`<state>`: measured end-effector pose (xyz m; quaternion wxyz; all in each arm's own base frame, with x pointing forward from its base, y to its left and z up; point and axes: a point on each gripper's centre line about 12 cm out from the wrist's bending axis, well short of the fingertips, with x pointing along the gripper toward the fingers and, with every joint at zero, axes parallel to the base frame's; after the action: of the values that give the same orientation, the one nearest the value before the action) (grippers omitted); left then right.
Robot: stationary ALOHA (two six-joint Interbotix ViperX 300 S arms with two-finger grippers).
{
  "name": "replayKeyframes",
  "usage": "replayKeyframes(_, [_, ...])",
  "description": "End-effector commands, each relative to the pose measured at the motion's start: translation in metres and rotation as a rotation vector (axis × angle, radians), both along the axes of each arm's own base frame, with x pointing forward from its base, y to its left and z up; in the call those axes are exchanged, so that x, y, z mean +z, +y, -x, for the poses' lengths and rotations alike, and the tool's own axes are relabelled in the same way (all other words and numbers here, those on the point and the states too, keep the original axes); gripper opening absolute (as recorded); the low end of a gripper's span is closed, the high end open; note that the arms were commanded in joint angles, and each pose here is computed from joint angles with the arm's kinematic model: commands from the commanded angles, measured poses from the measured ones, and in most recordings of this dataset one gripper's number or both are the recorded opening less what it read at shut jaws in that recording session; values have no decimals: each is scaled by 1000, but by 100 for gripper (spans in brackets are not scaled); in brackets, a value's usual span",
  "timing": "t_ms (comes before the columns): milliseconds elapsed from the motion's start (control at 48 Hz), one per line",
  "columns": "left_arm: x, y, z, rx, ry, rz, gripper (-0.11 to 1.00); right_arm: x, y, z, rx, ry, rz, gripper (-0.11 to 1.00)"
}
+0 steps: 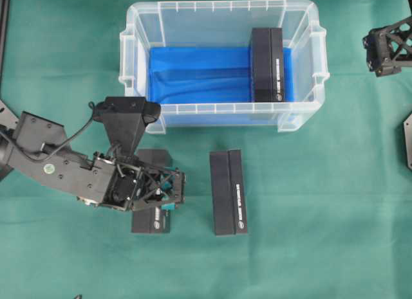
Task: Take out the box from the case.
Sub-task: 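Lower the box onto the cloth left of the middle box and release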
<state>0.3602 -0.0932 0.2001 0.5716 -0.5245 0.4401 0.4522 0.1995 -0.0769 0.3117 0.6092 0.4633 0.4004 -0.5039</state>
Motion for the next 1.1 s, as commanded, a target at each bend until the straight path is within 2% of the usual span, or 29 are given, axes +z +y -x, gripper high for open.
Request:
replayKeyframes(0, [12,-2,-2,-4,-38,16,99,5,0,0,2,-15,5,89])
replayKeyframes(542, [19,-5,-4,-3,-53,30,98,5,1,0,3,-15,5,89])
replayKeyframes(688, [40,-5,-5,-3,-88,45,98,4,1,0,3,-13,5,89])
replayKeyframes(1083, [110,-9,-5,-2,-99,37,98,5,1,0,3,-15,5,89])
